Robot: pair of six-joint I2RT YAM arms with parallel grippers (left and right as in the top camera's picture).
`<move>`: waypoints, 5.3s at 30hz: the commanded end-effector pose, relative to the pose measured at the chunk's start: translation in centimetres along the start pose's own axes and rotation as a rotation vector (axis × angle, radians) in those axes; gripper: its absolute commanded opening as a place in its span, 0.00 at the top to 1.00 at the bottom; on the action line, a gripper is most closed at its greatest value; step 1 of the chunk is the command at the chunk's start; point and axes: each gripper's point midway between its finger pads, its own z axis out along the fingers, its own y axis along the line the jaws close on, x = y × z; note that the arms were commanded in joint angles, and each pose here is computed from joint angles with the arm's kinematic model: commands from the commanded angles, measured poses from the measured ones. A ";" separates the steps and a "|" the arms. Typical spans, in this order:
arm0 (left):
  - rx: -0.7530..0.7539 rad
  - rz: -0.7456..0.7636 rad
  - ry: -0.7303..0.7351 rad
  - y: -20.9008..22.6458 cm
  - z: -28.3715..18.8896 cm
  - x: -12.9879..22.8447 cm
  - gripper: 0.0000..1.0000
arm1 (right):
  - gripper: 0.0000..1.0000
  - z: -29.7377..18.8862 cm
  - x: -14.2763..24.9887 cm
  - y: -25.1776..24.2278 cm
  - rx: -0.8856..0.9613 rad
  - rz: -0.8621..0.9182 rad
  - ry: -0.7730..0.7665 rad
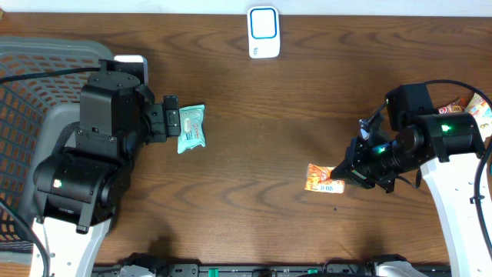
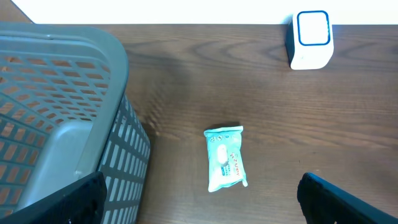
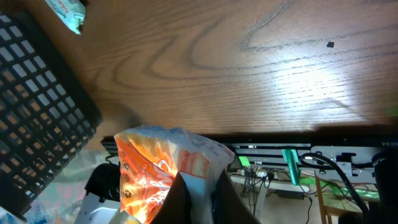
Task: Scan the item barcode
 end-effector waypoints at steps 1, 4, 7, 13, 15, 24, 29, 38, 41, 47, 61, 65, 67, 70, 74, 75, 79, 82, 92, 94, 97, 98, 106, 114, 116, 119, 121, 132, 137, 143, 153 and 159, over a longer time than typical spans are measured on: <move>-0.013 -0.001 0.001 0.3 0.1 0.0 0.02 | 0.98 -0.1 0.1 -0.1 0.000 0.010 -0.007; -0.013 -0.001 0.001 0.3 0.1 0.0 0.02 | 0.98 -0.1 0.1 -0.1 0.000 0.011 -0.007; -0.013 -0.001 0.001 0.3 0.1 0.0 0.02 | 0.99 -0.1 0.1 -0.1 0.000 0.010 -0.007; -0.013 -0.001 0.001 0.3 0.1 0.0 0.02 | 0.98 -0.1 0.3 -0.2 0.005 0.014 0.000; -0.013 -0.001 0.001 0.3 0.1 0.0 0.02 | 0.98 -0.1 0.2 -0.3 0.010 0.013 -0.002; -0.013 -0.001 0.001 0.3 0.1 0.0 0.02 | 0.99 0.4 -3.5 2.2 0.013 -0.169 -0.190; -0.013 -0.001 0.001 0.3 0.1 0.0 0.02 | 0.99 1.0 -3.7 5.1 -0.025 -0.302 -0.240; -0.013 -0.001 0.001 0.3 0.1 0.0 0.02 | 0.99 1.1 -2.4 6.6 0.036 -0.522 -0.315; -0.013 -0.001 0.001 0.3 0.1 0.0 0.02 | 0.99 0.7 -4.4 7.7 0.081 -0.645 -0.427; -0.013 -0.001 0.001 0.3 0.1 0.0 0.02 | 0.99 2.0 -4.2 8.6 0.069 -0.798 -0.375; -0.013 -0.001 0.001 0.3 0.1 0.0 0.02 | 0.98 3.4 -5.3 10.2 -0.018 -1.066 -0.615; -0.013 -0.001 0.001 0.3 0.1 0.0 0.02 | 0.98 6.8 -6.0 9.3 -0.106 -0.908 -0.606; -0.013 -0.001 0.001 0.3 0.1 0.0 0.02 | 0.99 7.9 -5.3 9.5 -0.148 -0.961 -0.577; -0.013 -0.001 0.001 0.3 0.1 0.0 0.02 | 0.99 8.8 -5.7 10.0 -0.146 -1.118 -0.625; -0.013 -0.001 0.001 0.3 0.1 0.0 0.02 | 0.99 9.7 -7.4 11.3 -0.149 -1.229 -0.727; -0.013 -0.001 0.001 0.3 0.1 0.0 0.02 | 0.99 9.9 -7.8 11.7 -0.159 -1.233 -0.745; -0.013 -0.001 0.001 0.3 0.1 0.0 0.02 | 0.99 11.8 -9.7 13.0 -0.196 -1.199 -0.772; -0.013 -0.001 0.001 0.3 0.1 0.0 0.02 | 0.99 13.4 -11.5 13.6 -0.185 -1.229 -0.815; -0.013 -0.001 0.001 0.3 0.1 0.0 0.02 | 0.99 11.9 -20.4 16.3 -0.126 -1.125 -1.146; -0.013 -0.001 0.001 0.3 0.1 0.0 0.02 | 0.99 11.2 -22.0 17.3 -0.117 -1.130 -1.179; -0.013 -0.001 0.001 0.3 0.1 0.0 0.02 | 0.99 9.9 -24.5 19.4 -0.121 -1.127 -1.236; -0.013 -0.001 0.001 0.3 0.1 0.0 0.02 | 0.99 9.5 -25.3 19.9 -0.124 -1.124 -1.251; -0.013 -0.001 0.001 0.3 0.1 0.0 0.02 | 0.99 7.9 -33.4 23.2 -0.117 -1.081 -1.360; -0.013 -0.001 0.001 0.3 0.1 0.0 0.02 | 0.99 10.4 -38.2 25.2 -0.148 -1.091 -1.407; -0.013 -0.001 0.001 0.3 0.1 0.0 0.02 | 0.99 11.3 -39.1 25.5 -0.152 -1.093 -1.414; -0.013 -0.001 0.001 0.3 0.1 0.0 0.02 | 0.99 12.0 -40.0 25.7 -0.153 -1.092 -1.420; -0.013 -0.001 0.001 0.3 0.1 0.0 0.02 | 0.99 12.1 -40.1 25.7 -0.156 -1.088 -1.419; -0.013 -0.001 0.001 0.3 0.1 0.0 0.02 | 0.99 7.6 -39.3 27.0 -0.264 -0.972 -1.431; -0.013 -0.001 0.001 0.3 0.1 0.0 0.02 | 0.99 2.1 -37.4 25.6 -0.145 -0.876 -1.274; -0.013 -0.001 0.001 0.3 0.1 0.0 0.02 | 0.99 -3.9 -35.6 12.5 0.413 -0.606 -1.078; -0.013 -0.001 0.001 0.3 0.1 0.0 0.02 | 0.99 -7.3 -34.3 -12.0 0.885 -0.179 -0.712; -0.013 -0.001 0.001 0.3 0.1 0.0 0.02 | 0.99 -5.3 -35.1 -24.0 0.955 -0.035 -0.605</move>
